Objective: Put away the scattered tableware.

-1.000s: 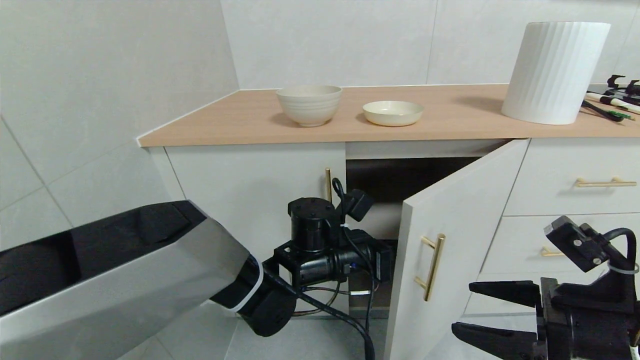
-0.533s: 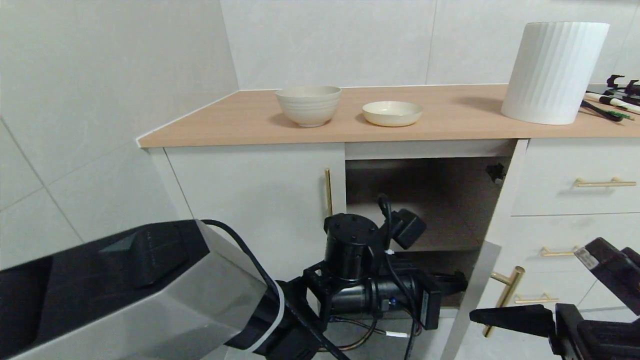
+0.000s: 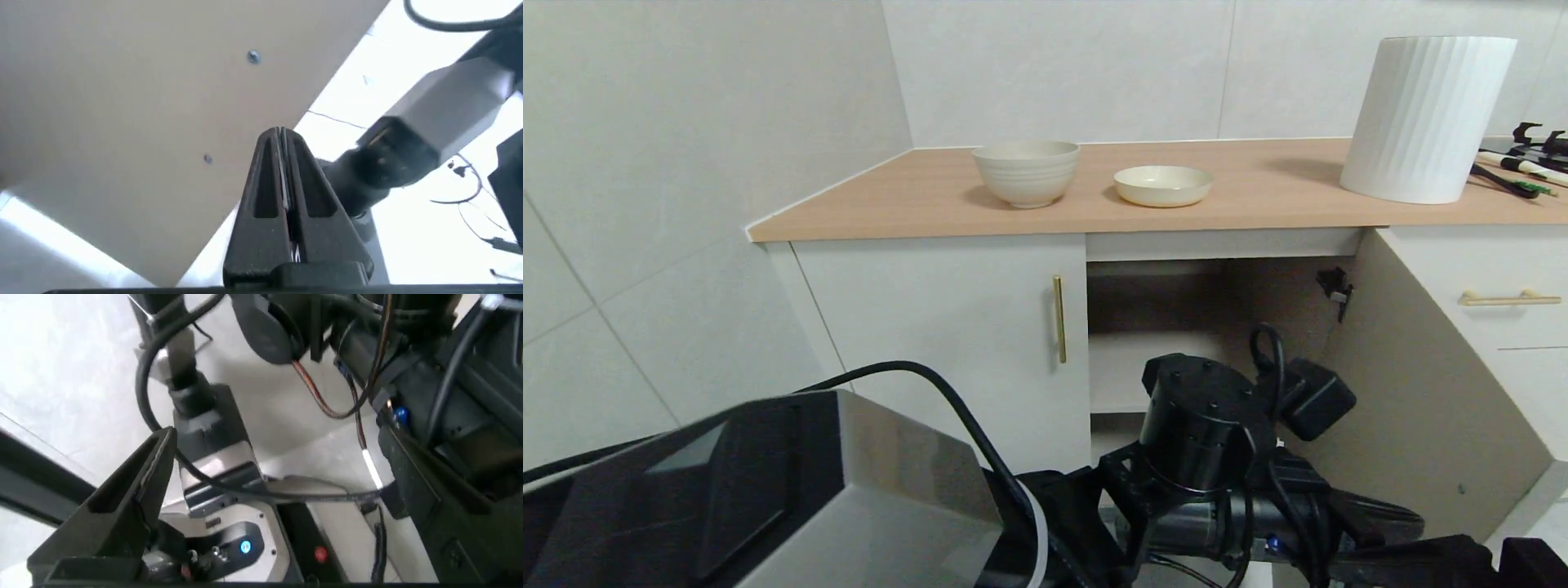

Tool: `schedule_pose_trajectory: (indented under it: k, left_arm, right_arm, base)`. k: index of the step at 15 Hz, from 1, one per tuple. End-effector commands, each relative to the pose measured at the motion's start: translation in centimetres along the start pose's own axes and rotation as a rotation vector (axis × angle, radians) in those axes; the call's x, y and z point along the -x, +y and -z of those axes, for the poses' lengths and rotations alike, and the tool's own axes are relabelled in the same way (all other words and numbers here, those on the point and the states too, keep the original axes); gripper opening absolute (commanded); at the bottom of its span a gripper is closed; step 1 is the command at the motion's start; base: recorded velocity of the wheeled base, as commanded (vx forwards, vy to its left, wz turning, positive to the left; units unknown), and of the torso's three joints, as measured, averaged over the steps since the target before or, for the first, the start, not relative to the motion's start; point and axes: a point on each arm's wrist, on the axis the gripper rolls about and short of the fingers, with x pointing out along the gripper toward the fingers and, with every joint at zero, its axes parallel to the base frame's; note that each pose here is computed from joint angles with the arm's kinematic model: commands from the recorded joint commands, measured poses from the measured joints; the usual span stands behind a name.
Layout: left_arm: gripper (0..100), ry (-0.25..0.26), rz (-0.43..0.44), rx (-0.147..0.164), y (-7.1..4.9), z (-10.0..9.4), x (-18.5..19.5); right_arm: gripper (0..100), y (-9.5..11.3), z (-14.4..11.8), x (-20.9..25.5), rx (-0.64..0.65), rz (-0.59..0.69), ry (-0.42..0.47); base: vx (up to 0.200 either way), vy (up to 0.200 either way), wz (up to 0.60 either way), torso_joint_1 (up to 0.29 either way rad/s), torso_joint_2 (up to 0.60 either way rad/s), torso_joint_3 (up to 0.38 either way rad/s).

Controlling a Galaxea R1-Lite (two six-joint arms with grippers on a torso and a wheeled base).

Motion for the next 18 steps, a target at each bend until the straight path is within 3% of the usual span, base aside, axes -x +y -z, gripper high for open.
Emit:
schedule_pose_trajectory:
  k: [1, 4, 7, 10, 13, 15, 16, 18]
  left_arm:
    - [0, -0.039, -0.075, 0.000, 0.2, -1.0, 2.1]
    - [0, -0.142, -0.228, 0.002, 2.6, -2.6, 8.0]
    - [0, -0.218, -0.396, 0.024, 3.3, -3.9, 15.7]
    - [0, -0.279, -0.559, 0.044, 2.2, -3.7, 23.1]
    - [0, -0.332, -0.708, 0.075, -0.3, -3.7, 29.1]
    - [0, -0.365, -0.785, 0.084, -1.8, -4.1, 31.6]
    - [0, -0.382, -0.845, 0.072, -2.6, -4.5, 33.3]
    - [0, -0.360, -0.895, 0.049, -3.1, -4.6, 34.3]
  right_arm:
    - [100, 0.0, 0.0, 0.0, -0.001, 0.010, -0.001]
    - [100, -0.3, 0.0, -0.3, -0.007, 0.022, 0.004]
    - [100, -1.9, -1.3, -2.1, -0.032, 0.125, 0.012]
    - [100, -5.6, -3.2, -5.4, -0.065, 0.351, 0.017]
    - [100, -10.1, -5.8, -8.9, -0.074, 0.561, -0.012]
    - [100, -11.5, -7.2, -10.0, -0.078, 0.592, -0.021]
    - [100, -12.0, -8.4, -10.5, -0.088, 0.603, -0.005]
    - [100, -12.0, -9.1, -10.4, -0.103, 0.648, 0.012]
  base:
    - [0.000, 0.000, 0.00, 0.000, 0.00, 0.000]
    - [0.000, 0.000, 0.00, 0.000, 0.00, 0.000]
    - [0.000, 0.000, 0.00, 0.000, 0.00, 0.000]
    - [0.000, 0.000, 0.00, 0.000, 0.00, 0.000]
    - [0.000, 0.000, 0.00, 0.000, 0.00, 0.000]
    - [0.000, 0.000, 0.00, 0.000, 0.00, 0.000]
    - [0.000, 0.000, 0.00, 0.000, 0.00, 0.000]
    - [0.000, 0.000, 0.00, 0.000, 0.00, 0.000]
